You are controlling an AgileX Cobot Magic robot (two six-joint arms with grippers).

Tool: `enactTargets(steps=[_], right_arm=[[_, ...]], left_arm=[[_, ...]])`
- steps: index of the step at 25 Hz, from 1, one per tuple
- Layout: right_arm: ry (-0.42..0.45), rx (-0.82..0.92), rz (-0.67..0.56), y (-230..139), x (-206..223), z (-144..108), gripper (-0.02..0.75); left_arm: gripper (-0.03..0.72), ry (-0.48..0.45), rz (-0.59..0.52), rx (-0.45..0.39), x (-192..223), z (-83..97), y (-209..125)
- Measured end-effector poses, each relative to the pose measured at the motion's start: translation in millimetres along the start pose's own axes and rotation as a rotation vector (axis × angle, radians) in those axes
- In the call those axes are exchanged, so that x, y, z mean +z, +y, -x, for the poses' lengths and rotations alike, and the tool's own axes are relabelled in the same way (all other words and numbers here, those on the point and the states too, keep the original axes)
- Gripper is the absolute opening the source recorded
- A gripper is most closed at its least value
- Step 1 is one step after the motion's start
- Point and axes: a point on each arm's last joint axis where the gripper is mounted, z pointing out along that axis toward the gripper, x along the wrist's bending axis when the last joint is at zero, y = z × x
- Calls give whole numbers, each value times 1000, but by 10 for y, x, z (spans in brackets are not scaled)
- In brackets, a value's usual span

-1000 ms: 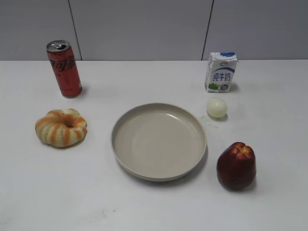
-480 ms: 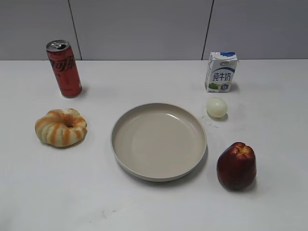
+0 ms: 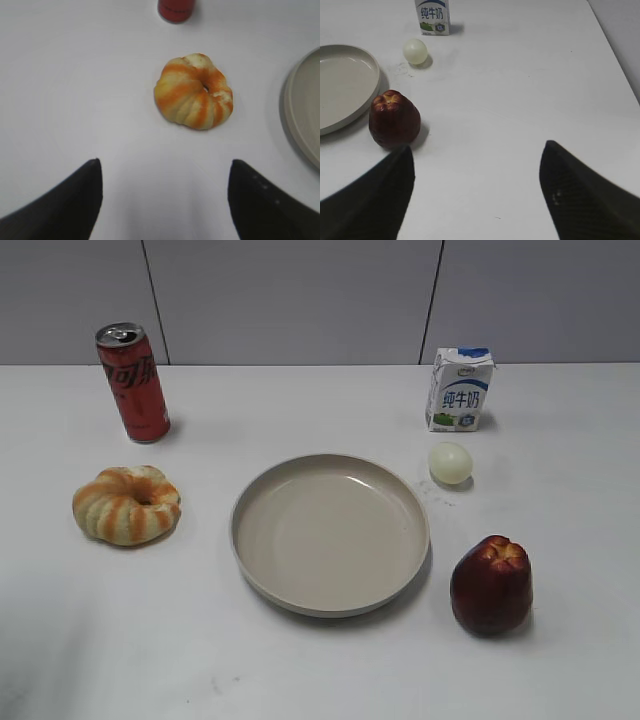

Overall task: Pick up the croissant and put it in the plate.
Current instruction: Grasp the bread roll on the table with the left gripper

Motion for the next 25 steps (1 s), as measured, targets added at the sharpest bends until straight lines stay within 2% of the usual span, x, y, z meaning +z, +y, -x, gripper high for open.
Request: enactTargets(steps=[6,11,13,16,19,22,25], right_arm=[[0,0,0,0,0,0,588],[0,0,0,0,0,0,588],[0,0,0,0,0,0,588],[0,0,0,0,0,0,588],[0,0,0,0,0,0,588],[0,0,0,0,0,0,588],[0,0,0,0,0,0,588]], left_arm=[[598,-60,-222,79,752,242,443],[599,-80,-381,110,1479,397,606],[599,-72,-446,114,1701,386,616],[600,-4,-526,134,1943,308,604],[600,59,-539,159,2027,244,622],[600,63,-530,150,2087,237,619],[600,66,-575,139,2231,211,531]])
